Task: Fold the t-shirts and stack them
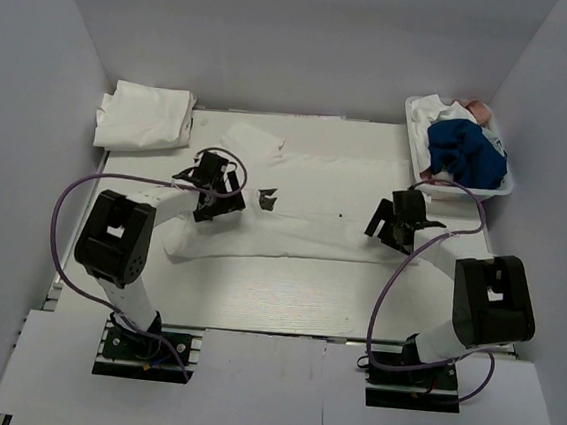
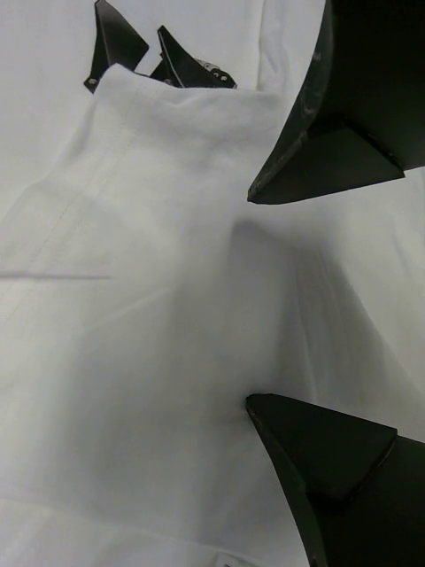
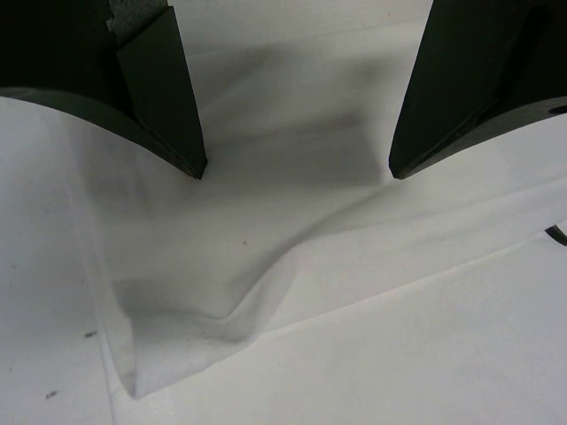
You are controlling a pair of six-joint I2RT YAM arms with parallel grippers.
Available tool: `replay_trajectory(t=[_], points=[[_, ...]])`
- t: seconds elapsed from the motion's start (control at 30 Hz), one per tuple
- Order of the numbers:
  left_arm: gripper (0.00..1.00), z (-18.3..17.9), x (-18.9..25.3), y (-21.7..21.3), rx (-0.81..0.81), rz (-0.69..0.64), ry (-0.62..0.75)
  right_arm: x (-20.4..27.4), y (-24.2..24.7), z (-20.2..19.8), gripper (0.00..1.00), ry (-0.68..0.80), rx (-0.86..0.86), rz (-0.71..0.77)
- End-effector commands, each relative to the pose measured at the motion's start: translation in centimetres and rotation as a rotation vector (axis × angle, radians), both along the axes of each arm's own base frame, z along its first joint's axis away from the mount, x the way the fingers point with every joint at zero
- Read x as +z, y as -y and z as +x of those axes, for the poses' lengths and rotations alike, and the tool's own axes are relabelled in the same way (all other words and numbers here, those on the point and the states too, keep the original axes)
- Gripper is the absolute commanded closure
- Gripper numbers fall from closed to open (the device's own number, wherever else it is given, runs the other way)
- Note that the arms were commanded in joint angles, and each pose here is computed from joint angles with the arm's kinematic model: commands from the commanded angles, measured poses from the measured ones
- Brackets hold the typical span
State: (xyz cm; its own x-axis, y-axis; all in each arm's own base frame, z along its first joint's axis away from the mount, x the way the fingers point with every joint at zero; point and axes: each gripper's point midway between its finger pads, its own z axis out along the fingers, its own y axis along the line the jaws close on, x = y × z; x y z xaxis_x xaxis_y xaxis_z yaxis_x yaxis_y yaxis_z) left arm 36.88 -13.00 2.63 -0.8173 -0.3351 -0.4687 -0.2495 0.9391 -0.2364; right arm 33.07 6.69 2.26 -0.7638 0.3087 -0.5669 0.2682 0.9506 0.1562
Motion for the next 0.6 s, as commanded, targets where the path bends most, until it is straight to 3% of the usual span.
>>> replay_trajectory(t=[0.0,0.13,0.27,0.4,0.5,0.53,0.57], points=[[0.01,-8.8,-4.2,-4.0,0.132,0.106,-0.258,-1.4,-0.5,-3.8,0.1,-0.08,-0.006,0.027],[0.01,-12.3,-3.0,-5.1,0.192,0.096,-0.272,-1.2,-0.8,-6.7,0.1,-0.073,-0.012,0.036],[0.01,-12.8,-0.3,-5.9,0.227,0.114,-0.221,0.7,-2.1,-8.2,0.1,-0.011,0.043,0.079],[0.01,-7.9,4.9,-5.1,0.213,0.075,-0.01,5.5,-2.3,-6.0,0.1,0.129,0.076,0.058],[0.01,-4.1,7.9,-5.7,0.22,0.12,0.092,8.9,-2.5,-3.3,0.1,0.246,0.045,0.073],[0.01,-1.4,10.3,-5.2,0.216,0.105,0.181,9.5,-2.5,-2.2,0.1,0.266,0.013,0.077],[0.01,-0.4,9.9,-4.6,0.207,0.096,0.171,9.8,-2.2,-1.7,0.1,0.276,-0.005,0.065]])
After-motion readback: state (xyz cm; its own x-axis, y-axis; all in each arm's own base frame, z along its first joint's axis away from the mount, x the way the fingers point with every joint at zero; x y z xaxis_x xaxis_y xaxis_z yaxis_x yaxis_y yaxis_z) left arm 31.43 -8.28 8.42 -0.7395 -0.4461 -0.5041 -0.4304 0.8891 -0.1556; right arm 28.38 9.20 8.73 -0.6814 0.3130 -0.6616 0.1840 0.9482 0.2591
